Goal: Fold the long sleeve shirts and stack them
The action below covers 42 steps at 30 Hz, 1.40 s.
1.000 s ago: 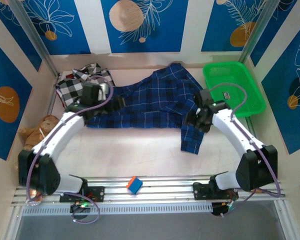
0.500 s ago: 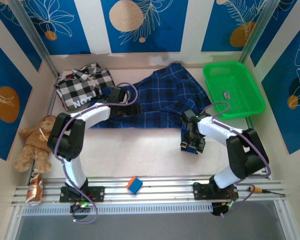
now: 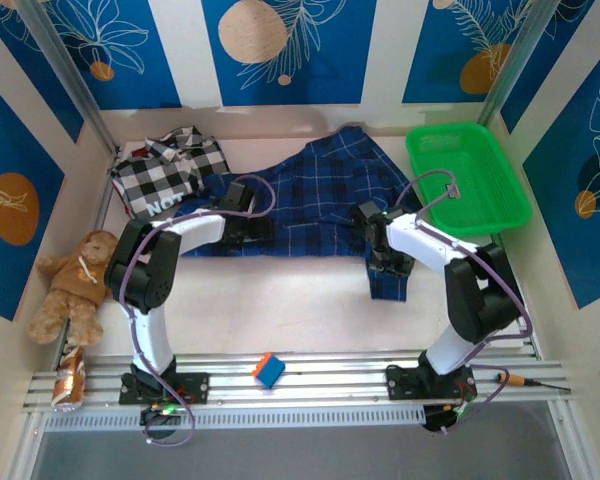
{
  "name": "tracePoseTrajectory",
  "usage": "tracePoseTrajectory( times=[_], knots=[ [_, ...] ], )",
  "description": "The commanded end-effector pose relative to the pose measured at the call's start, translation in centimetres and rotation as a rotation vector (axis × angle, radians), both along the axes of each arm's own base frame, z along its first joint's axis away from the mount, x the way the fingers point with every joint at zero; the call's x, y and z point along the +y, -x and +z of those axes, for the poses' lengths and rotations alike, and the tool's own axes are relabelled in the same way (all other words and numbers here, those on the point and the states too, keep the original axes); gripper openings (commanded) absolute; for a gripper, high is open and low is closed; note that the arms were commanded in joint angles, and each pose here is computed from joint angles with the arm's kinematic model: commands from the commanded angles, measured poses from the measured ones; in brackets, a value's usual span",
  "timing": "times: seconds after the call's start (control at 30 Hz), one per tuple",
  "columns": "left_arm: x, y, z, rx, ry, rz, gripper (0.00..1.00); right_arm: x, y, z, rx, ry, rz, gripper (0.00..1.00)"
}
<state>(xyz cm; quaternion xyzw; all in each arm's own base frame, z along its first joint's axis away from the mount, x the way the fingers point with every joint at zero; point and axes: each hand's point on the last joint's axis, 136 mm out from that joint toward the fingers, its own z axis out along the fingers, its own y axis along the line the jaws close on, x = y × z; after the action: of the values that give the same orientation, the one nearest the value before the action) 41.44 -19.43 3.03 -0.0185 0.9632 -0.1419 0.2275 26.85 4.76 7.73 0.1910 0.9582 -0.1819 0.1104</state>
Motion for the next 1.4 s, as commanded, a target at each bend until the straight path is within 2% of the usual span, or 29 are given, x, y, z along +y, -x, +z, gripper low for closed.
tracePoseTrajectory(
  times=[0.0,0.07,0.1,0.13,0.17,0.23,0.3,0.4,0.6,0.73,0.83,0.97,1.03,1.2,1.37],
  knots=[
    [2.4,2.9,-3.4,0.119,-0.073,0.018,0.78,-2.6,-1.2,4.6,-0.067,0.182,0.060,0.00],
    [2.6,3.0,-3.6,0.121,-0.071,0.019,0.78,-2.7,-1.7,5.2,-0.060,0.179,0.063,0.00],
    [2.7,3.3,-3.7,0.125,-0.068,0.020,0.78,-2.4,-1.8,5.0,-0.051,0.132,0.053,0.00],
    [2.7,3.3,-3.7,0.122,-0.065,0.021,0.78,-1.8,-1.8,4.4,-0.042,0.063,0.052,0.05],
    [2.8,3.4,-3.7,0.122,-0.060,0.021,0.78,-1.1,-1.5,3.5,-0.029,-0.023,0.045,0.15],
    [3.0,3.8,-3.9,0.127,-0.066,0.017,0.78,-1.0,-0.4,2.1,-0.013,-0.109,-0.019,0.39],
    [3.4,4.3,-4.1,0.134,-0.074,0.015,0.79,-1.0,1.0,0.5,-0.003,-0.190,-0.089,0.55],
    [4.0,5.2,-4.7,0.150,-0.082,0.015,0.80,-0.5,2.5,-1.8,0.005,-0.325,-0.161,0.62],
    [4.6,6.5,-5.3,0.161,-0.073,0.018,0.81,0.8,4.6,-4.8,0.061,-0.426,-0.229,0.65],
    [4.6,7.1,-5.2,0.156,-0.061,0.015,0.81,1.2,5.4,-6.2,0.077,-0.427,-0.270,0.63],
    [4.7,7.4,-5.0,0.152,-0.054,0.013,0.81,1.3,5.2,-7.0,0.071,-0.420,-0.294,0.57],
    [4.8,7.8,-4.9,0.149,-0.052,0.006,0.82,0.6,3.7,-6.8,0.027,-0.364,-0.299,0.29],
    [4.8,8.0,-4.9,0.147,-0.052,0.001,0.82,-0.2,2.7,-6.2,0.008,-0.309,-0.288,0.18],
    [5.1,8.3,-4.6,0.143,-0.054,-0.005,0.85,-1.9,-0.6,-2.0,-0.079,-0.159,-0.184,0.01],
    [5.0,8.1,-4.3,0.138,-0.045,-0.008,0.87,-1.7,-3.5,2.7,-0.173,-0.020,0.016,0.00]
  ],
)
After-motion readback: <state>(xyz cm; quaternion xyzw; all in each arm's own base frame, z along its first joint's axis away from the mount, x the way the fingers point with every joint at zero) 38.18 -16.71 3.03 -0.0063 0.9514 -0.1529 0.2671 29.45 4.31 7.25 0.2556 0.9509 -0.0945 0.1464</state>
